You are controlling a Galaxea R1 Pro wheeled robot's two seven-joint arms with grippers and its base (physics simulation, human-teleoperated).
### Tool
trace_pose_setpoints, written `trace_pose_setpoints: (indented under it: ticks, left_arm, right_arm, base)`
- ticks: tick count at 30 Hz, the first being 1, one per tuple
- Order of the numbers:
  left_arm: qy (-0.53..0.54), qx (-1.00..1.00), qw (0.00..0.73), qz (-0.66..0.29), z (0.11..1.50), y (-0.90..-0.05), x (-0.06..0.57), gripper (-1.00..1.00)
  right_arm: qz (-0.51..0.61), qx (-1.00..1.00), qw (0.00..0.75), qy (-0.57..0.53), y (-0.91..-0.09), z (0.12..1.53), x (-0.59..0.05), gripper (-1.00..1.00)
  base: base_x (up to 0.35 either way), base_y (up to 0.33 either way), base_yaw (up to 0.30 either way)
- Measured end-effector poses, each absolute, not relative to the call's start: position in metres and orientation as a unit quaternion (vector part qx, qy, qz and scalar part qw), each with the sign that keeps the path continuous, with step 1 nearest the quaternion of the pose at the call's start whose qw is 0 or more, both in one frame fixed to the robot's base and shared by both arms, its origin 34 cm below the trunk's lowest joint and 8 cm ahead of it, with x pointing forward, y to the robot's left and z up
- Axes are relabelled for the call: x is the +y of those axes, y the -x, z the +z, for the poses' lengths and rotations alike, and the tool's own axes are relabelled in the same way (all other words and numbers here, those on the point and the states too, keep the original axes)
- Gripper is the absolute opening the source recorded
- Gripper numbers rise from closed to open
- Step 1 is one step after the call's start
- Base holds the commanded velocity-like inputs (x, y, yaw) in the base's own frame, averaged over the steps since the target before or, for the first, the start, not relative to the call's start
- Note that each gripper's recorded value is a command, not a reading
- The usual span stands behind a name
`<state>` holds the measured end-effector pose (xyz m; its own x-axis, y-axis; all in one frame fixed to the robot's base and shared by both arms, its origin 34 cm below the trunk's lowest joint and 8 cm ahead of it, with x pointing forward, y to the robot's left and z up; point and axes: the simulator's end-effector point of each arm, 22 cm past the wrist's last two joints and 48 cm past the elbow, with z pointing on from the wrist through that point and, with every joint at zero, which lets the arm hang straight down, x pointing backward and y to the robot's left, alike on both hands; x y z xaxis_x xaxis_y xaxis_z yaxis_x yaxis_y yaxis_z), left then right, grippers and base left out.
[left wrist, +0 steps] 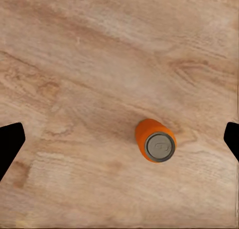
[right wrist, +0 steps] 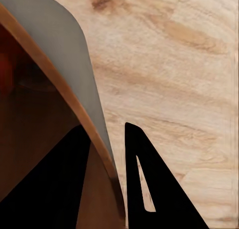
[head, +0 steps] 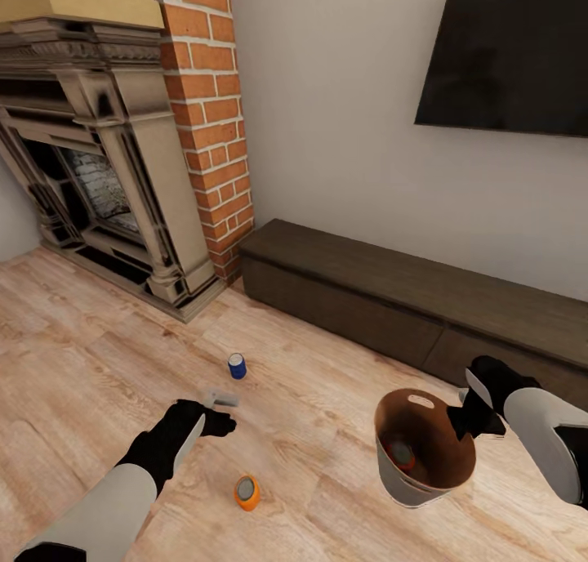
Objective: Put the three can of soda from the living room inside the tash can in the kitchen.
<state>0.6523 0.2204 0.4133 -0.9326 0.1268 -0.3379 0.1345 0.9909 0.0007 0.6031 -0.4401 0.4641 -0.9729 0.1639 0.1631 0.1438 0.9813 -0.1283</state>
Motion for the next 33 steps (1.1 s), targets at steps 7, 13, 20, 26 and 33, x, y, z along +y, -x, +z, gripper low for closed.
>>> trace_pose_setpoints:
  ticks: [7,13,20,26,33]
  left_arm:
    - [-0.066,0.990,0.123,0.005,0.408,-0.632,0.215,1.00]
    - [-0.062,0.990,0.118,0.041,0.408,-0.631,0.226,1.00]
    - [-0.062,0.990,0.121,0.048,0.409,-0.632,0.230,1.00]
    - [-0.061,0.990,0.120,0.044,0.408,-0.632,0.229,1.00]
    - [-0.060,0.990,0.119,0.039,0.408,-0.631,0.225,1.00]
  right_arm:
    - [0.042,-0.994,0.049,0.086,-0.632,0.476,-0.433,-1.00]
    - [0.055,-0.994,0.049,0.076,-0.634,0.479,-0.439,-1.00]
    - [0.052,-0.994,0.049,0.080,-0.633,0.479,-0.439,-1.00]
    - [0.052,-0.994,0.049,0.081,-0.633,0.479,-0.439,-1.00]
    - [0.057,-0.994,0.047,0.083,-0.634,0.481,-0.447,-1.00]
  base:
    - [0.000,0.000,0.000]
    - [0.000,0.000,0.000]
    - [0.000,0.000,0.000]
    - [0.000,0.000,0.000]
    - [0.000,0.000,0.000]
